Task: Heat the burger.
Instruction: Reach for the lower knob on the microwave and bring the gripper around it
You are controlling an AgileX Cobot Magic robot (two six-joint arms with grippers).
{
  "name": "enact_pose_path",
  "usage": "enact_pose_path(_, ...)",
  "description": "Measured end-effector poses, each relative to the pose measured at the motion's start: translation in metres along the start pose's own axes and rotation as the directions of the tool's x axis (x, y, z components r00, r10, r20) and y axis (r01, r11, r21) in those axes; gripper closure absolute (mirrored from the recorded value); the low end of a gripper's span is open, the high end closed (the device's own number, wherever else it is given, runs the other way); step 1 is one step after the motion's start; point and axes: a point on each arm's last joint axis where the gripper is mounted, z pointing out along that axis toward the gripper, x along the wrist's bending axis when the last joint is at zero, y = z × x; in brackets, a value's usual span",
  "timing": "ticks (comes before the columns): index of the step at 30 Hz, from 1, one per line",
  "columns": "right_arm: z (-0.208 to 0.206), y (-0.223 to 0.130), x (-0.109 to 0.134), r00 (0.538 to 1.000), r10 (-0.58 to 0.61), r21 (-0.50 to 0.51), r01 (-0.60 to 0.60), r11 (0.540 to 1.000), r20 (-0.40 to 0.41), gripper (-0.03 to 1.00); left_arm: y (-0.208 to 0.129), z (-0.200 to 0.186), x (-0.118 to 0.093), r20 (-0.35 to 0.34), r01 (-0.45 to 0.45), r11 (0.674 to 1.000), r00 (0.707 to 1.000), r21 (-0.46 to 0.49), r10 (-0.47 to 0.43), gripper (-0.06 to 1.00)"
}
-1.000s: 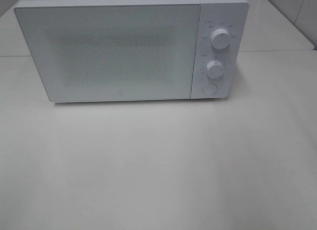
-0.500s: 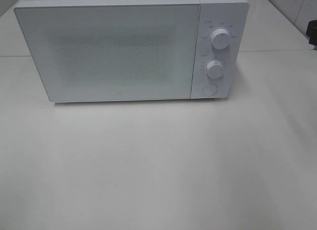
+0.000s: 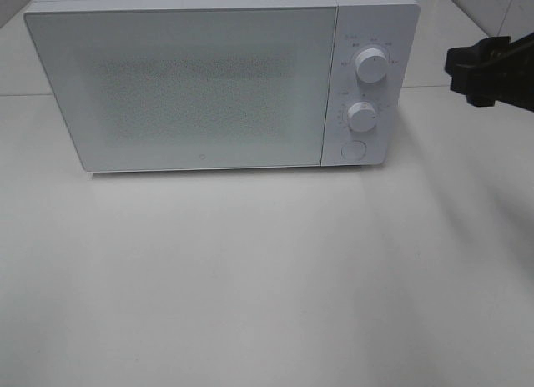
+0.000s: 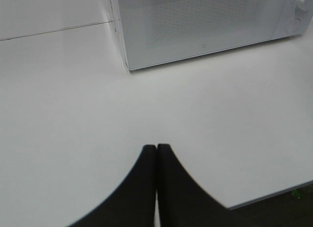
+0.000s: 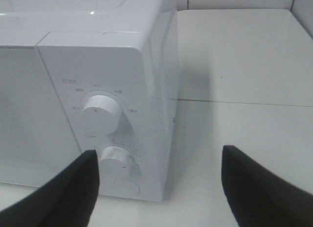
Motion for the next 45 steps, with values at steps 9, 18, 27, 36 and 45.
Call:
enact_pose_path(9,0.015,-0.009,0.03,0.995,0.05,0.002,-0.049,0.999,-0.087,0.29,0.0,0.0,0.0,0.005,-0.003,1.0,1.0,-0.001,0.003,0.94)
enact_pose_path(18,0.036,-0.029,0.06,0.993,0.005,0.011,-0.004,1.0,-0.12,0.29,0.0,0.0,0.0,0.005,-0.003,1.0,1.0,-0.001,0.003,0.94)
enact_pose_path(27,0.066,-0.047,0.076,0.996,-0.046,0.067,0.051,0.996,-0.079,0.29,0.0,0.0,0.0,0.005,-0.003,1.0,1.0,-0.001,0.003,0.94)
enact_pose_path(36,0.092,-0.061,0.089,0.996,-0.078,0.086,0.08,0.993,-0.037,0.29,0.0,0.0,0.0,0.005,-0.003,1.0,1.0,-0.001,0.003,0.94)
enact_pose_path(45,0.1,-0.064,0.085,0.996,-0.087,0.01,0.087,0.996,0.024,0.29,0.0,0.0,0.0,0.005,-0.003,1.0,1.0,-0.001,0.003,0.94)
